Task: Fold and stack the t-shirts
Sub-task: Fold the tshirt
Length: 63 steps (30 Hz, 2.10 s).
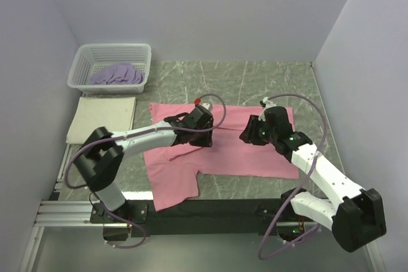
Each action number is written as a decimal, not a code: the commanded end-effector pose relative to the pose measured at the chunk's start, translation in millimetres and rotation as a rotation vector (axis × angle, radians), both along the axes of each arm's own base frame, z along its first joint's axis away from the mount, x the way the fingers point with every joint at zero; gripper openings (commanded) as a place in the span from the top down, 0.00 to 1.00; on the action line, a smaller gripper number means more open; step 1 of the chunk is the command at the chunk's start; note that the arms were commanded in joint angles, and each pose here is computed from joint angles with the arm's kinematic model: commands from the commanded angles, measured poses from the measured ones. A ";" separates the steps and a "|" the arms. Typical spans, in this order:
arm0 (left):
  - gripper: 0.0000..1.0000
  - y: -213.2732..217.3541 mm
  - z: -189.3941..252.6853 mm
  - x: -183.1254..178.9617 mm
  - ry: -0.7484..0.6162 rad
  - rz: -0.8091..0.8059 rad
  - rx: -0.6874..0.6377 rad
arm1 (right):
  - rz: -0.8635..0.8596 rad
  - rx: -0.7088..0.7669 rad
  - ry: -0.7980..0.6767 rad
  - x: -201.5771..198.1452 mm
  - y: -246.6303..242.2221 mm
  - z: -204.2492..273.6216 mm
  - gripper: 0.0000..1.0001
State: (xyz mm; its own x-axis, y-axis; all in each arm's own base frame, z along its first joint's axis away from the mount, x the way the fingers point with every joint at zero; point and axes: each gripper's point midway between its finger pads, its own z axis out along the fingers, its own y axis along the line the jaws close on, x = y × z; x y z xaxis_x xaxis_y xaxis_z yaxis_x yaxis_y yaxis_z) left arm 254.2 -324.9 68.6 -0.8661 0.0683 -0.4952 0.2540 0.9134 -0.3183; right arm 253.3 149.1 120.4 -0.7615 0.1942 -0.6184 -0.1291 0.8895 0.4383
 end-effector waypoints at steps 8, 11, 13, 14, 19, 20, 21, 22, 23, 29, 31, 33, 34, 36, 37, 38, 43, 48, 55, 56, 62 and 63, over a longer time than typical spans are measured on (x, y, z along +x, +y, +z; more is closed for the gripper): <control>0.62 82.3 17.8 16.9 -0.031 0.298 -0.025 | 0.227 0.211 0.035 22.1 101.3 26.2 0.56; 0.71 98.9 -0.5 9.3 0.016 0.322 0.007 | 0.293 0.242 0.075 21.9 137.8 20.4 0.57; 0.74 112.1 -14.9 0.1 0.050 0.346 0.050 | 0.341 0.274 0.101 20.3 158.8 22.9 0.57; 0.77 117.0 -19.7 -3.8 0.064 0.360 0.066 | 0.370 0.263 0.154 14.9 170.3 6.8 0.57; 0.81 135.5 -46.3 -33.6 0.151 0.417 0.080 | 0.400 0.242 0.269 6.6 190.8 -33.8 0.57; 0.81 136.8 -48.8 -38.0 0.162 0.422 0.077 | 0.402 0.247 0.287 4.3 191.5 -39.4 0.57; 0.81 137.6 -47.8 -40.2 0.165 0.438 0.063 | 0.394 0.242 0.305 2.3 189.9 -46.7 0.57; 0.81 142.9 -53.7 -46.9 0.179 0.445 0.074 | 0.387 0.228 0.327 0.8 188.1 -56.5 0.57; 0.81 146.0 -55.4 -49.7 0.181 0.453 0.078 | 0.374 0.212 0.344 -0.1 184.8 -63.7 0.57; 0.82 156.2 -55.8 -61.1 0.192 0.495 0.060 | 0.264 0.143 0.421 0.8 154.3 -94.6 0.58; 0.81 156.4 -47.1 -61.9 0.184 0.496 0.044 | 0.265 0.146 0.392 3.4 147.0 -84.0 0.58; 0.74 154.8 -27.9 -55.9 0.140 0.498 0.008 | 0.240 0.113 0.346 11.4 130.3 -75.4 0.58; 0.71 153.9 -19.6 -53.0 0.123 0.497 -0.004 | 0.226 0.106 0.309 15.1 121.1 -61.0 0.58; 0.61 153.0 0.2 -44.0 0.070 0.494 -0.032 | 0.160 0.085 0.264 32.3 92.4 -50.8 0.58; 0.59 153.1 11.8 -36.1 0.050 0.502 -0.045 | 0.110 0.057 0.240 37.8 74.7 -43.5 0.58; 0.55 152.6 20.4 -30.7 0.028 0.494 -0.059 | 0.029 0.049 0.228 52.0 48.0 -41.3 0.58; 0.33 158.9 44.2 3.7 -0.035 0.503 -0.097 | -0.224 -0.048 0.200 77.1 -44.3 -39.2 0.56; 0.32 162.1 46.0 51.2 -0.054 0.518 -0.111 | -0.406 -0.039 0.216 94.7 -104.6 -45.8 0.55; 0.49 153.8 -4.7 66.3 0.065 0.508 -0.062 | -0.636 -0.013 0.282 93.5 -175.7 -76.0 0.57; 0.50 155.9 -17.8 60.3 0.098 0.511 -0.044 | -0.652 -0.015 0.294 92.3 -180.2 -80.2 0.57; 0.51 175.3 -44.2 43.5 0.145 0.571 -0.016 | -0.764 -0.020 0.409 73.0 -203.9 -113.3 0.59; 0.51 181.6 -51.5 36.5 0.165 0.586 -0.003 | -0.776 -0.028 0.424 70.2 -206.5 -117.3 0.60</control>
